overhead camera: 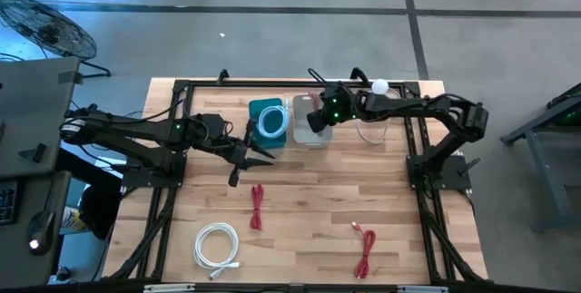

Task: Pick & Place USB Port
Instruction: Put the brown charger cable into the gray bin, then put the bottom red charger cable into the gray bin

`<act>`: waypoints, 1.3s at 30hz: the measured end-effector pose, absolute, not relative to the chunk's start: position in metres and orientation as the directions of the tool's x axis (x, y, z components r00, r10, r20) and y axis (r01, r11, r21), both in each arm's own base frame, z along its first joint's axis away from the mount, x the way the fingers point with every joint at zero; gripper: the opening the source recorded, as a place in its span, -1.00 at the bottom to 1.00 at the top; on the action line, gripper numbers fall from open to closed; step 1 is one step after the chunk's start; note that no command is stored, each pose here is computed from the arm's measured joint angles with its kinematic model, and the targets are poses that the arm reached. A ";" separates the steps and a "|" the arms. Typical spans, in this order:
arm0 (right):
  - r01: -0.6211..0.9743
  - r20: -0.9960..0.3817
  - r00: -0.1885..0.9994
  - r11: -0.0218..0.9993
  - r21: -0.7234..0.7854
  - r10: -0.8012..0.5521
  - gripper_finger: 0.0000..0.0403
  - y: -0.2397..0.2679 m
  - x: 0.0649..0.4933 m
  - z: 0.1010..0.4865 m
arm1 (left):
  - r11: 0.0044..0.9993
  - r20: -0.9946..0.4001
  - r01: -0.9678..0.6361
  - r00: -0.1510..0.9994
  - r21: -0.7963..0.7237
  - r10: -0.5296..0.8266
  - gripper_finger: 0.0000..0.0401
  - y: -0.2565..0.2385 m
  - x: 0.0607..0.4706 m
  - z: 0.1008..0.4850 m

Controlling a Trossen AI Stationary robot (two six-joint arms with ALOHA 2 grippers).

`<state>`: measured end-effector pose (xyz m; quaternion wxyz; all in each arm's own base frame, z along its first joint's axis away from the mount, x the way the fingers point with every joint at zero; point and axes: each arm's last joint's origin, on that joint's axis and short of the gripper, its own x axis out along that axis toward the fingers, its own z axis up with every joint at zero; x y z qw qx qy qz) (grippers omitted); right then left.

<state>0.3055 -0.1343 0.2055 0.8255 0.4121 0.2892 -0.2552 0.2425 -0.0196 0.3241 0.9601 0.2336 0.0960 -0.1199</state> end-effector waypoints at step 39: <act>-0.261 -0.348 0.822 0.842 0.472 0.450 -0.19 -0.039 0.280 0.300 | 0.855 -0.330 0.316 0.926 0.411 -0.183 -0.64 -0.019 0.240 0.315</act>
